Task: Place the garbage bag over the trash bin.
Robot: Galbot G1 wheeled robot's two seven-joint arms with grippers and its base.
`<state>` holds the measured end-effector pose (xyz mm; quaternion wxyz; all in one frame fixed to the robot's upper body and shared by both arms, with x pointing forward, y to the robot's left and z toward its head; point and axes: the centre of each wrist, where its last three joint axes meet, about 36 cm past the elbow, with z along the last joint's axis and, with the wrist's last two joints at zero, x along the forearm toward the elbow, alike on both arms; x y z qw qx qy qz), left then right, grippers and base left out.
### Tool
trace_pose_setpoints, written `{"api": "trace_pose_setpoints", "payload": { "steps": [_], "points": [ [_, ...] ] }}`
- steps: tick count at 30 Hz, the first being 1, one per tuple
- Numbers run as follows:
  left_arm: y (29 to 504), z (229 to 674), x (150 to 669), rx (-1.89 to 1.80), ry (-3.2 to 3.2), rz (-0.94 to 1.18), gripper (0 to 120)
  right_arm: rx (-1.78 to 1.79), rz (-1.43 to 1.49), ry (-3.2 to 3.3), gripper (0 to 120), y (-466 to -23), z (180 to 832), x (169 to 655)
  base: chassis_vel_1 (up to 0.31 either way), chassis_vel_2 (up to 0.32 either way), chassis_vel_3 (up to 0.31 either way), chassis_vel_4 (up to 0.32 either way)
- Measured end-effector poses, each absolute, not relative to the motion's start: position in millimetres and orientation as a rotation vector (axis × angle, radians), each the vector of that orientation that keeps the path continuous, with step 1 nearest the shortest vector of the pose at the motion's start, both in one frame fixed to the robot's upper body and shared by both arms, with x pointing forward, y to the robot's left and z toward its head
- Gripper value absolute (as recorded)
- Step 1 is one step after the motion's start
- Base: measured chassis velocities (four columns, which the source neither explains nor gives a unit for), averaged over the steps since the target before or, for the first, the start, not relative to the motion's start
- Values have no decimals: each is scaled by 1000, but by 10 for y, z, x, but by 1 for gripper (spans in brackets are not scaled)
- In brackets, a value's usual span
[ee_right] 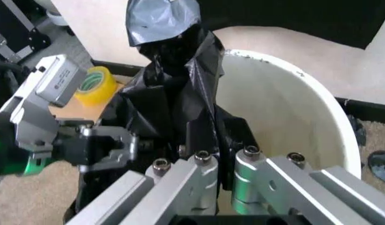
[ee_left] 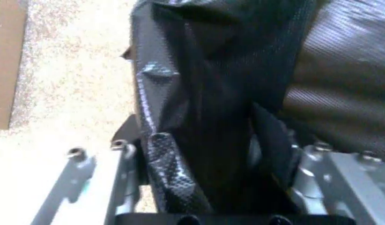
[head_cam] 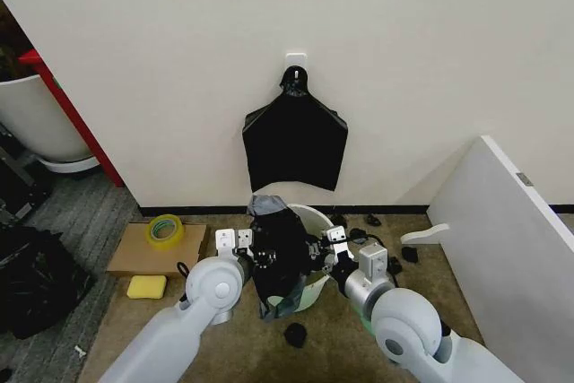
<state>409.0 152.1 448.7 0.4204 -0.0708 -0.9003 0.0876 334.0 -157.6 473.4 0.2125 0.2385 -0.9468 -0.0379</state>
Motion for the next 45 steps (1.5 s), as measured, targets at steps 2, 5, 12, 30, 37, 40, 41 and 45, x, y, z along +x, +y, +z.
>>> {"api": "trace_pose_setpoints", "payload": {
  "steps": [2, 5, 12, 30, 37, 40, 41, 45],
  "points": [
    [1526, 4479, 4097, -169, -2253, 220, 41, 662, -108, -2627, 0, -1573, 4729, 3332, 0, 0, 0, 0],
    [1531, 4479, 4100, -162, -2250, 227, 34, 662, -111, -2627, 0, -1570, 4728, 3332, 0, 0, 0, 0],
    [1567, 4458, 4090, -138, -2247, 262, 8, 660, -116, -2626, 0, -1563, 4713, 3335, 0, 0, 0, 0],
    [1812, 4594, 3994, -60, -2322, 345, 0, 645, -165, -2684, 0, -1669, 4944, 3238, 0, 0, 0, 0],
    [1897, 4732, 3870, -90, -2378, 413, 0, 624, -164, -2720, 0, -1803, 5108, 3161, 0, 0, 0, 0],
    [1900, 4749, 3821, -99, -2387, 435, 0, 596, -171, -2735, 0, -1869, 5158, 3161, 0, 0, 0, 0],
    [1903, 4752, 3800, -101, -2387, 440, 0, 584, -175, -2741, 0, -1900, 5179, 3170, 0, 0, 0, 0],
    [1913, 4764, 3666, -115, -2377, 465, 0, 558, -165, -2751, 0, -2002, 5238, 3199, 0, 0, 0, 0]
  ]
}}
